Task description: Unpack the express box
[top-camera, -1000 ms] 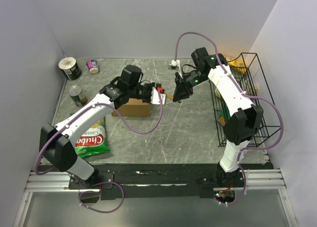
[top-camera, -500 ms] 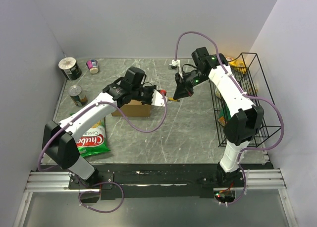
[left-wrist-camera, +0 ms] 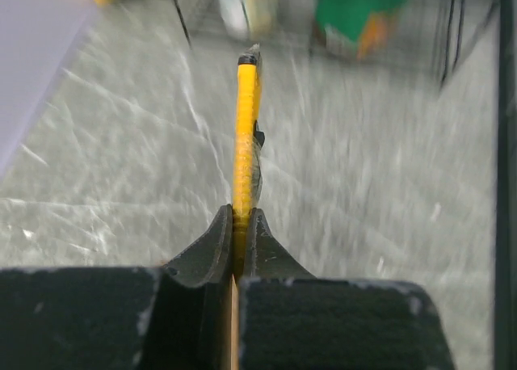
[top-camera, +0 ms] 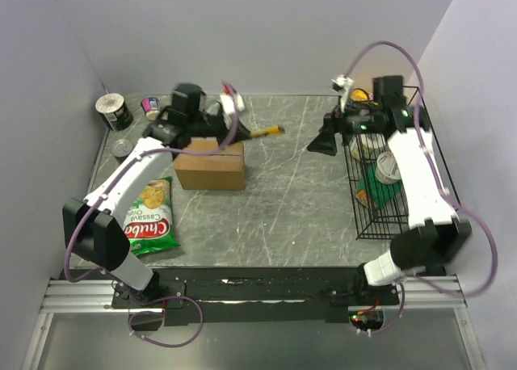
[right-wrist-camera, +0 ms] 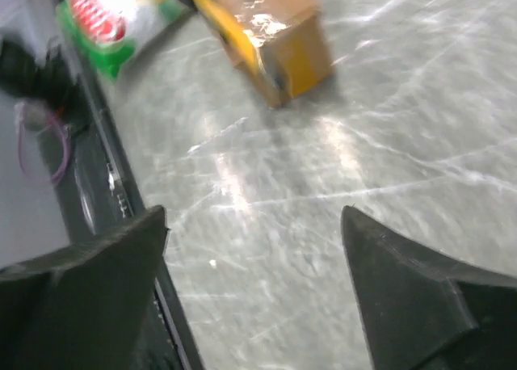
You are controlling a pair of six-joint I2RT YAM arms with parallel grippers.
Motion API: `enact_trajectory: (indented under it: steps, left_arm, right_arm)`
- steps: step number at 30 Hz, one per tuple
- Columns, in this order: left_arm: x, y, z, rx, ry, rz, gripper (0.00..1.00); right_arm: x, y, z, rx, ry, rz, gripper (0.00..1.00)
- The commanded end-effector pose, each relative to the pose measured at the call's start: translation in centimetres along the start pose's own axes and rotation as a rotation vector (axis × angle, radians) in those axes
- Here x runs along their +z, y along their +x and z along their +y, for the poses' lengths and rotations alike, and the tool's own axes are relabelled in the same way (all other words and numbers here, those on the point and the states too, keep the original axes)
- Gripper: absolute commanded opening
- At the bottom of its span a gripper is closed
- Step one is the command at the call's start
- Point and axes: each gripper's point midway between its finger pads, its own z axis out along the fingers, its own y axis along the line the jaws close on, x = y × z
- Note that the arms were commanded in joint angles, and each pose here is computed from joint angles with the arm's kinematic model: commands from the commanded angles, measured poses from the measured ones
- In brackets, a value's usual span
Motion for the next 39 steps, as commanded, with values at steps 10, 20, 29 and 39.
enact_trajectory:
  steps: [10,20,29,39]
  left_arm:
    - [-4.4,-11.7,-2.6,-0.278,0.282,-0.419,0.01]
    - [-4.3,-12.7,-2.5,-0.243,0.312,-0.449,0.01]
    - [-3.9,-11.9,-3.2,-0.235,0.328,-0.425,0.01]
    - [-3.5,-11.4,-3.0,-0.245,0.331,-0.416,0.01]
  right_arm:
    - [-1.0,-10.4,5.4,-0.037,-0.273,-0.377,0.93]
    - [0.7,-11.5,8.4,-0.073,-0.372,-0.358,0.86]
    - [1.4,-12.4,9.7,-0.071,-0.429,-0.359,0.64]
    - [2.1,-12.0,10.4,-0.076,-0.467,-0.340,0.00]
